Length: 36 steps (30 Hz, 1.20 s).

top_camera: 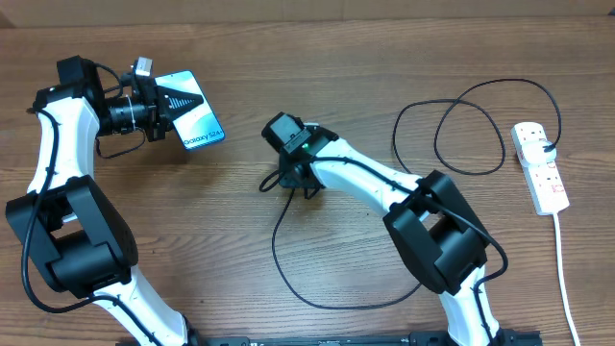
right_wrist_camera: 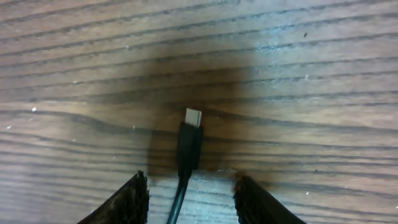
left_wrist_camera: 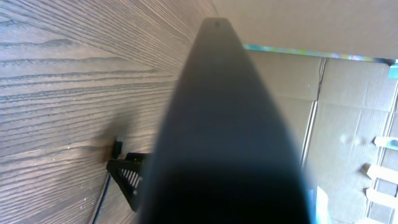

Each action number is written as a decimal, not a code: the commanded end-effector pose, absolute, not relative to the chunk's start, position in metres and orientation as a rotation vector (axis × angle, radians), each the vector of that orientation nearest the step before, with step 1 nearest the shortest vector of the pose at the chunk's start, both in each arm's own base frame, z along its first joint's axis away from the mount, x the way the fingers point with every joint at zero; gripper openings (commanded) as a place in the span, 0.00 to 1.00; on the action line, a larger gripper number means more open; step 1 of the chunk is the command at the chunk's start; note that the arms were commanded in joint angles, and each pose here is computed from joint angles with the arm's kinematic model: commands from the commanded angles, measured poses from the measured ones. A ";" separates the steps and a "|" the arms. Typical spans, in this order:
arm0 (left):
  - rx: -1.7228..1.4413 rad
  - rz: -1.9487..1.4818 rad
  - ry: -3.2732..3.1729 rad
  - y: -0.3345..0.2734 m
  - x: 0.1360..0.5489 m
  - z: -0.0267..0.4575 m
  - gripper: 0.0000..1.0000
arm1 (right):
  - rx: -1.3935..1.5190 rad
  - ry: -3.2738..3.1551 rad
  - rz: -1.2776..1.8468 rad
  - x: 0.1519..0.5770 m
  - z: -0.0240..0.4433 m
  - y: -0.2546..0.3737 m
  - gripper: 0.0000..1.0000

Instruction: Plug charger to phone and switch on socket

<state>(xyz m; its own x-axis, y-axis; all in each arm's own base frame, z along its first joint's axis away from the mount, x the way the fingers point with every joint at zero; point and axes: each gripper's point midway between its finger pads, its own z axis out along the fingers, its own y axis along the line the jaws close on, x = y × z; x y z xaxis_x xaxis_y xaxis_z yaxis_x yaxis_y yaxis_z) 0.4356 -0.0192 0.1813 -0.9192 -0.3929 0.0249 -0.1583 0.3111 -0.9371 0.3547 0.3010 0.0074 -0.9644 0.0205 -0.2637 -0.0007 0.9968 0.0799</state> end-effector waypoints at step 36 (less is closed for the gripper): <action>-0.420 -1.655 2.324 -0.025 0.433 0.206 0.04 | 0.292 3.140 0.007 0.354 -0.002 0.210 0.10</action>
